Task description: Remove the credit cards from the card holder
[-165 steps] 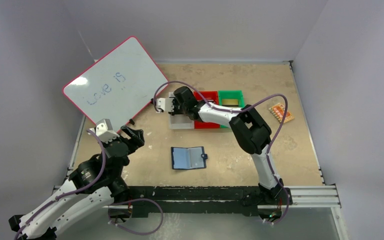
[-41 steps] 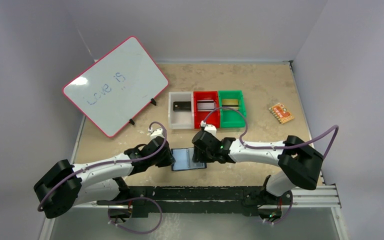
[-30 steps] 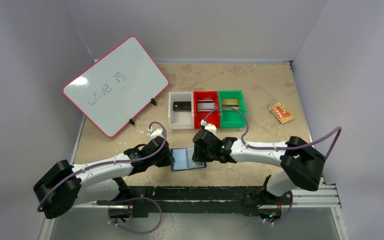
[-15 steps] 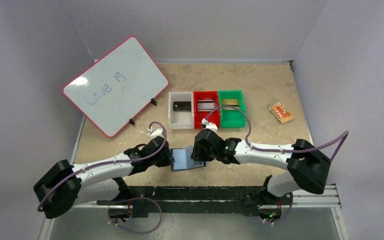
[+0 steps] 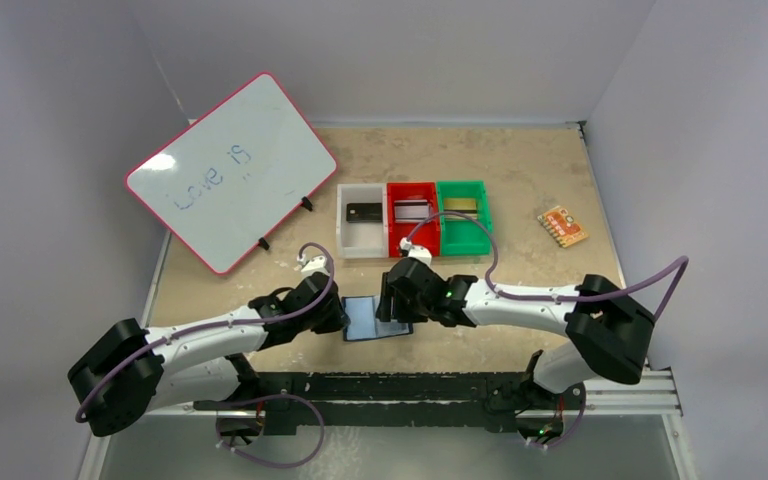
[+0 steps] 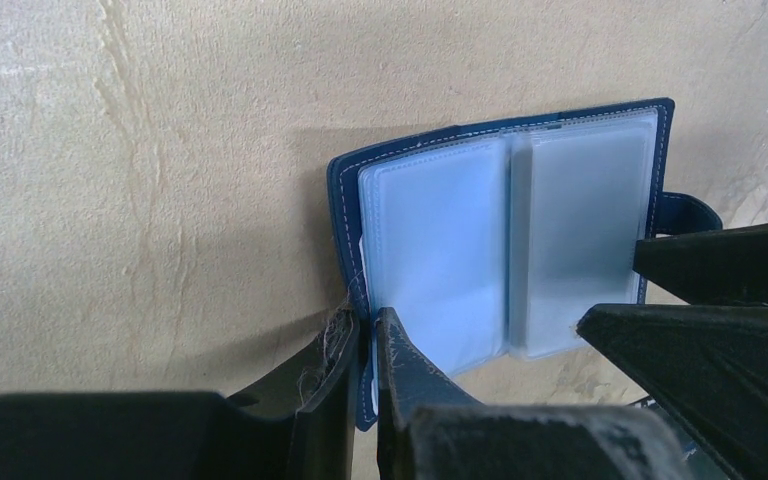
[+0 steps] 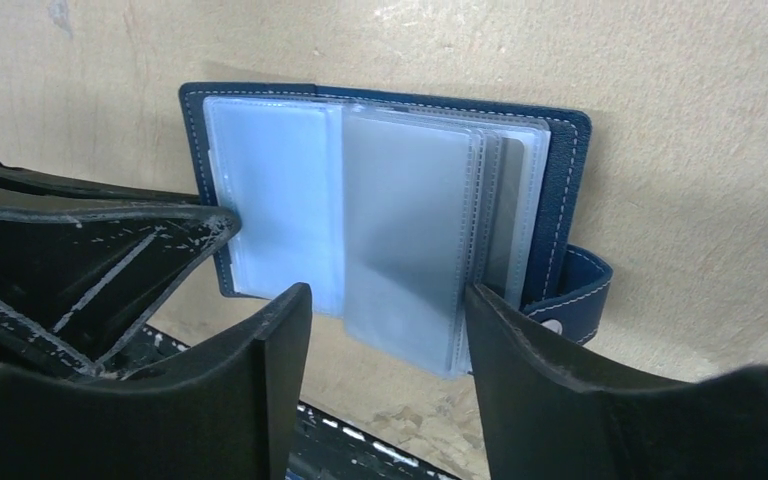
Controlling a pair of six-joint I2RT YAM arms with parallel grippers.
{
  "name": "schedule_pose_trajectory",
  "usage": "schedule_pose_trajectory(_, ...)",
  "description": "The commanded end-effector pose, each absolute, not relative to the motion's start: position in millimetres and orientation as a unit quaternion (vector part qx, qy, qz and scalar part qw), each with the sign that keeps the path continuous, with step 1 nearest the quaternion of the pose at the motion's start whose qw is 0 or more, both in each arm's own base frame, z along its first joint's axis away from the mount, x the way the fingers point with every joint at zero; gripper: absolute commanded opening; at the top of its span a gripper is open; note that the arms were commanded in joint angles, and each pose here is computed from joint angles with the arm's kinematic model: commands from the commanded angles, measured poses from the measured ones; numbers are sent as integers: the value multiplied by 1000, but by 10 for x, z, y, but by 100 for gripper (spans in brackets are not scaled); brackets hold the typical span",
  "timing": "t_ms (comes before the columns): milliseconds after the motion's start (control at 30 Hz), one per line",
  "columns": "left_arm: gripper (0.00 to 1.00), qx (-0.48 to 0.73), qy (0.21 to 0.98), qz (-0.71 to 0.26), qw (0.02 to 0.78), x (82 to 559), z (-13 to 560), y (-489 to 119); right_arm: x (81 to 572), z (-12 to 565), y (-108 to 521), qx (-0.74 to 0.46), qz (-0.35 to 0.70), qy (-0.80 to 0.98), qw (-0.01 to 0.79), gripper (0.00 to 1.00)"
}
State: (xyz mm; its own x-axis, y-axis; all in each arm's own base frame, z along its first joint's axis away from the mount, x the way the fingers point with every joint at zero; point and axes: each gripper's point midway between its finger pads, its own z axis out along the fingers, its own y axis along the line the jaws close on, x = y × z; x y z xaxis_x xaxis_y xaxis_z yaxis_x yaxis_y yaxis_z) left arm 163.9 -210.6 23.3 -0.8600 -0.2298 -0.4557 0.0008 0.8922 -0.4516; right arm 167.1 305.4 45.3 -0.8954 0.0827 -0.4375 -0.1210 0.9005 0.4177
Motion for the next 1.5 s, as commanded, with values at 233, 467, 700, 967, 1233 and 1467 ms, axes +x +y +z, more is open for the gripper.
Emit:
schedule_pose_trajectory(233,9,-46,928,-248,274,1738,429,-2263,1816,912,3344,-29,277,923,266,66)
schedule_pose_trajectory(467,9,-46,928,-245,276,1741,428,-2249,1789,1019,3439,-51,305,912,268,61)
schedule_pose_trajectory(700,9,-45,928,-244,277,1748,434,-2250,1800,950,3372,-34,288,920,265,61)
schedule_pose_trajectory(967,8,-47,927,-242,282,1774,462,-2251,1880,864,3055,-5,207,937,282,69)
schedule_pose_trajectory(1233,2,-49,927,-242,284,1774,497,-2240,1742,815,3011,-4,239,933,268,71)
schedule_pose_trajectory(1467,0,-50,923,-253,287,1754,545,-2241,1729,828,3065,-1,248,933,261,68)
